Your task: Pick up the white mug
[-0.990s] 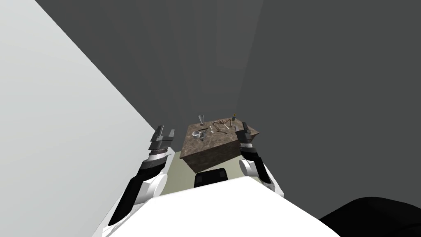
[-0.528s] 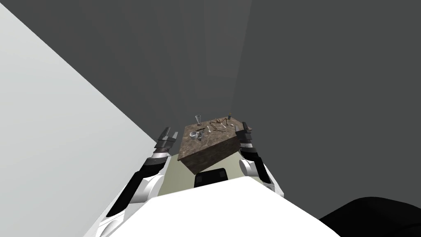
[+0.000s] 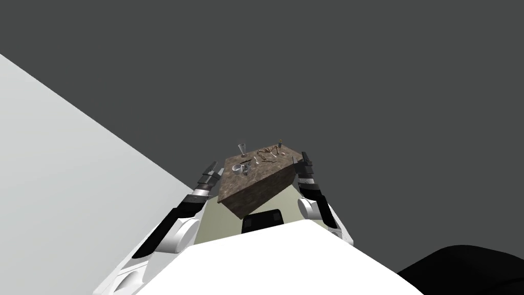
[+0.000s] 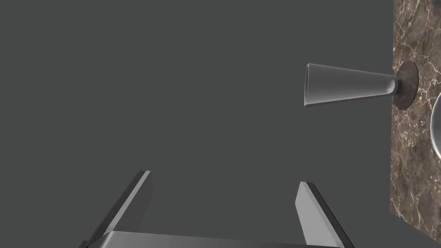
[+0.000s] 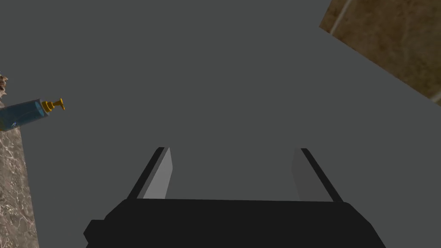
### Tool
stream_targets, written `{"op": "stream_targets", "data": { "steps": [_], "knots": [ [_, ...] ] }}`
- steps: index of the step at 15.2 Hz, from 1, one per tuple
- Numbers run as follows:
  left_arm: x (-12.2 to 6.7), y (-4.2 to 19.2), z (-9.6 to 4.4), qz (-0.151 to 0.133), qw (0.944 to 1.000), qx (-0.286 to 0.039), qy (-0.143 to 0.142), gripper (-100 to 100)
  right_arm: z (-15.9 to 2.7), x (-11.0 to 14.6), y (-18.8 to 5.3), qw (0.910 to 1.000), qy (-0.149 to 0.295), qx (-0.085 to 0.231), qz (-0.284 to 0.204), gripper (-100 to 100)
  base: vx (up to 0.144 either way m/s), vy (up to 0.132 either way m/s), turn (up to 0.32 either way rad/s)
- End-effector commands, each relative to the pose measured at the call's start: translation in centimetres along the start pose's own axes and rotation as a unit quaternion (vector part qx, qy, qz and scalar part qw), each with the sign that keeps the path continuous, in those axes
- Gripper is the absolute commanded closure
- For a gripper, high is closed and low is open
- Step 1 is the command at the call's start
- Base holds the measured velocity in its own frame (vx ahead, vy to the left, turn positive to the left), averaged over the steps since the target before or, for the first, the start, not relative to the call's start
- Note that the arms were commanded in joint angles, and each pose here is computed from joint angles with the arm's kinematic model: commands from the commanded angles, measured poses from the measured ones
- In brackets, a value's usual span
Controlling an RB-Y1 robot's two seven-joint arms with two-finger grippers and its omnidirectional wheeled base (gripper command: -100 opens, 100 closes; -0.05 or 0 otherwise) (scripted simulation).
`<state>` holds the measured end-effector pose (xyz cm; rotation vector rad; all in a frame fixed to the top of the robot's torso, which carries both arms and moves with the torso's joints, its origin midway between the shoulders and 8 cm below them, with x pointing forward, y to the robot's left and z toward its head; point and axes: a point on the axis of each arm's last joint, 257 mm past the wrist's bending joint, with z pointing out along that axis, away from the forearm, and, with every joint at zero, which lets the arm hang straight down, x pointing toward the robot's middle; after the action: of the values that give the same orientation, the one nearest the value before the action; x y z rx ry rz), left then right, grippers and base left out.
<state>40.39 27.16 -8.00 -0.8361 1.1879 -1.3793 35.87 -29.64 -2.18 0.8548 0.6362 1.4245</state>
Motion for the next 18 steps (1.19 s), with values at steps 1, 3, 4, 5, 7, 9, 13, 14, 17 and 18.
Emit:
{"op": "stream_targets", "data": {
  "steps": [1,3,4,5,7,9,13,14,17,18],
  "knots": [
    [-0.4,1.5,-0.1,0.002,0.9996,-0.025,0.01,-100,0.0,0.0,0.0,1.0,0.0,0.0,0.0,0,-0.035,0.033,-0.217],
    [-0.8,3.4,-0.2,-0.001,0.9983,-0.056,0.017,-100,0.0,0.0,0.0,1.0,0.0,0.0,0.0,0,-0.026,0.023,-0.179],
    [-0.8,3.4,-0.2,0.006,0.998,-0.058,0.023,-100,0.0,0.0,0.0,1.0,0.0,0.0,0.0,0,-0.031,0.025,-0.232],
    [-1.2,5.2,-0.5,-0.001,0.9958,-0.088,0.026,-100,0.0,0.0,0.0,1.0,0.0,0.0,0.0,0,-0.036,0.036,-0.288],
    [-1.2,5.2,-0.5,0.01,0.995,-0.093,0.036,-100,0.0,0.0,0.0,1.0,0.0,0.0,0.0,0,-0.035,0.032,-0.164],
    [-1.8,7.0,-0.9,0.01,0.991,-0.127,0.043,-100,0.0,0.0,0.0,1.0,0.0,0.0,0.0,0,-0.031,0.023,-0.237],
    [-2.5,8.7,-1.4,0.018,0.9849,-0.163,0.054,-100,0.0,0.0,0.0,1.0,0.0,0.0,0.0,0,-0.029,0.024,-0.163],
    [-3.1,10.4,-1.9,0.013,0.9791,-0.195,0.055,-100,0.0,0.0,0.0,1.0,0.0,0.0,0.0,0,-0.028,0.021,-0.221],
    [-4.0,12.0,-2.6,0.02,0.9706,-0.232,0.063,-100,0.0,0.0,0.0,1.0,0.0,0.0,0.0,0,-0.03,0.023,-0.194],
    [-4.2,11.9,-2.7,0.028,0.9692,-0.235,0.068,-100,0.0,0.0,0.0,1.0,0.0,0.0,0.0,0,-0.028,0.029,-0.241]
  ]
}}
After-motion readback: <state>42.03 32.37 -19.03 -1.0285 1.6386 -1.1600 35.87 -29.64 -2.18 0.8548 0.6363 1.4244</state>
